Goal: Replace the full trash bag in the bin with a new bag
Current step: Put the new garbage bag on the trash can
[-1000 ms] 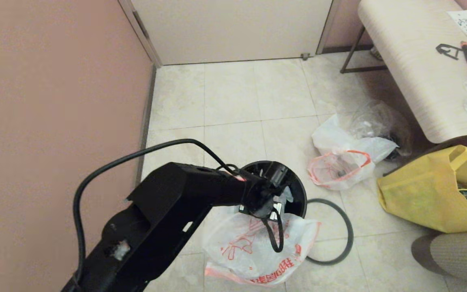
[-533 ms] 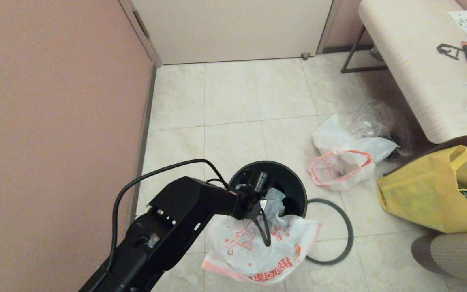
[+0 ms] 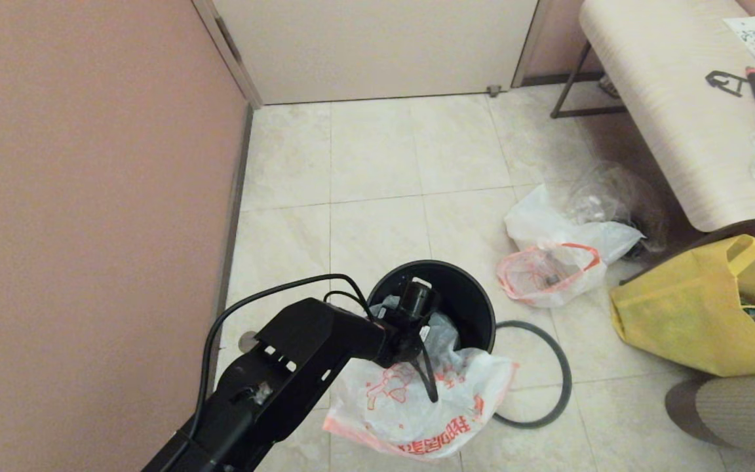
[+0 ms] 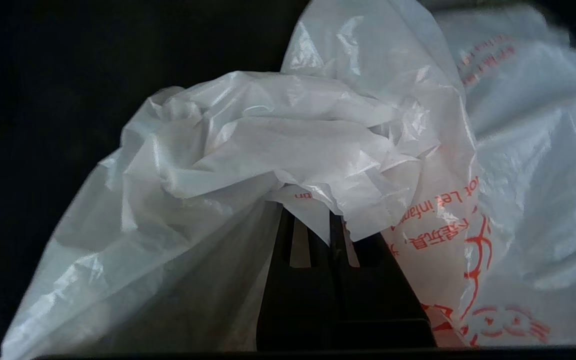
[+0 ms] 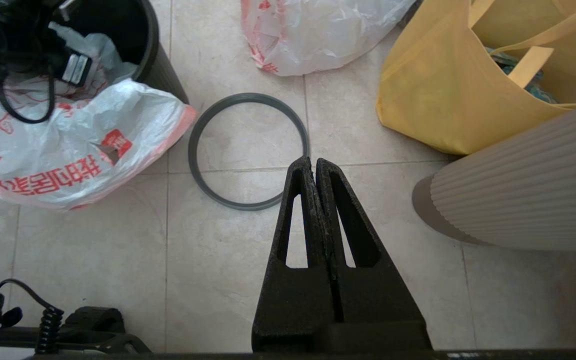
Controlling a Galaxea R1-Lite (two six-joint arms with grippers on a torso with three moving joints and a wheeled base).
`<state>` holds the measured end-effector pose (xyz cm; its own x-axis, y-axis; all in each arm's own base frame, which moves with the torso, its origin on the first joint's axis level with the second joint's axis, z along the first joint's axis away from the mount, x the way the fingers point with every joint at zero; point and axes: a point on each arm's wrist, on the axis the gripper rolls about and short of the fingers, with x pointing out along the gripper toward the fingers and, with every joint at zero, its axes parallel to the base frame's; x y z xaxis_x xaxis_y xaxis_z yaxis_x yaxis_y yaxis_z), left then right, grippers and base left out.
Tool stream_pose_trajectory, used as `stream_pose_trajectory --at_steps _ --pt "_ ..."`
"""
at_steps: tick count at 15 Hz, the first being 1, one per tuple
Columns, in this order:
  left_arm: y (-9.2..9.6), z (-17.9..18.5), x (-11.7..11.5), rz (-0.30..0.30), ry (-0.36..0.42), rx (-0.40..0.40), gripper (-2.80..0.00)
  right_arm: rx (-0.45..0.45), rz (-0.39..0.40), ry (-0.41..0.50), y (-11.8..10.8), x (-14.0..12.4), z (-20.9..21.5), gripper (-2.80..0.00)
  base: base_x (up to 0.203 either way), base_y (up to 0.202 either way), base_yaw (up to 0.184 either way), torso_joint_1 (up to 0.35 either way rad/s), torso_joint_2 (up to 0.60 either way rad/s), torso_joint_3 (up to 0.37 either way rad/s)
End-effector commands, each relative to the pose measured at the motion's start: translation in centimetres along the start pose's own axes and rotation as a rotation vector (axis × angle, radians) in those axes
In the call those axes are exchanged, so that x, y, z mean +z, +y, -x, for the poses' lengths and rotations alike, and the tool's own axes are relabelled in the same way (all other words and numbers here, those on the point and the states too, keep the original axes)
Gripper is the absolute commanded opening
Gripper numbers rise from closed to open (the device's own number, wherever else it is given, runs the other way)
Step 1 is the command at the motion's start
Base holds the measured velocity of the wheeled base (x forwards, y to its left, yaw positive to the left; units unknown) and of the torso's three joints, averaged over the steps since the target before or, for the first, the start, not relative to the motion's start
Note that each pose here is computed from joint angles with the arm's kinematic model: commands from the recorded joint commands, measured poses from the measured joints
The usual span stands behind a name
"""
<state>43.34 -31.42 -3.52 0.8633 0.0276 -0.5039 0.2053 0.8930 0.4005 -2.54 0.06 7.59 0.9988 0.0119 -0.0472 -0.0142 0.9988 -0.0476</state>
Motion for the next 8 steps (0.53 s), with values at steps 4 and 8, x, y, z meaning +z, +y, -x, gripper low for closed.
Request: stream_pose_trajectory --at_steps 4,8 --pt "-1.0 1.6 1.0 -0.003 -0.032 0.007 0.0 0.0 0.001 0.002 0.0 0.0 0.0 -2.8 0.0 0.0 0.0 0.0 0.0 0.0" --pt "-0.6 5.1 3.5 0.022 -0.065 -0.014 0.0 0.0 0.001 0.002 0.0 0.0 0.0 -2.8 0.0 0.0 0.0 0.0 0.0 0.0"
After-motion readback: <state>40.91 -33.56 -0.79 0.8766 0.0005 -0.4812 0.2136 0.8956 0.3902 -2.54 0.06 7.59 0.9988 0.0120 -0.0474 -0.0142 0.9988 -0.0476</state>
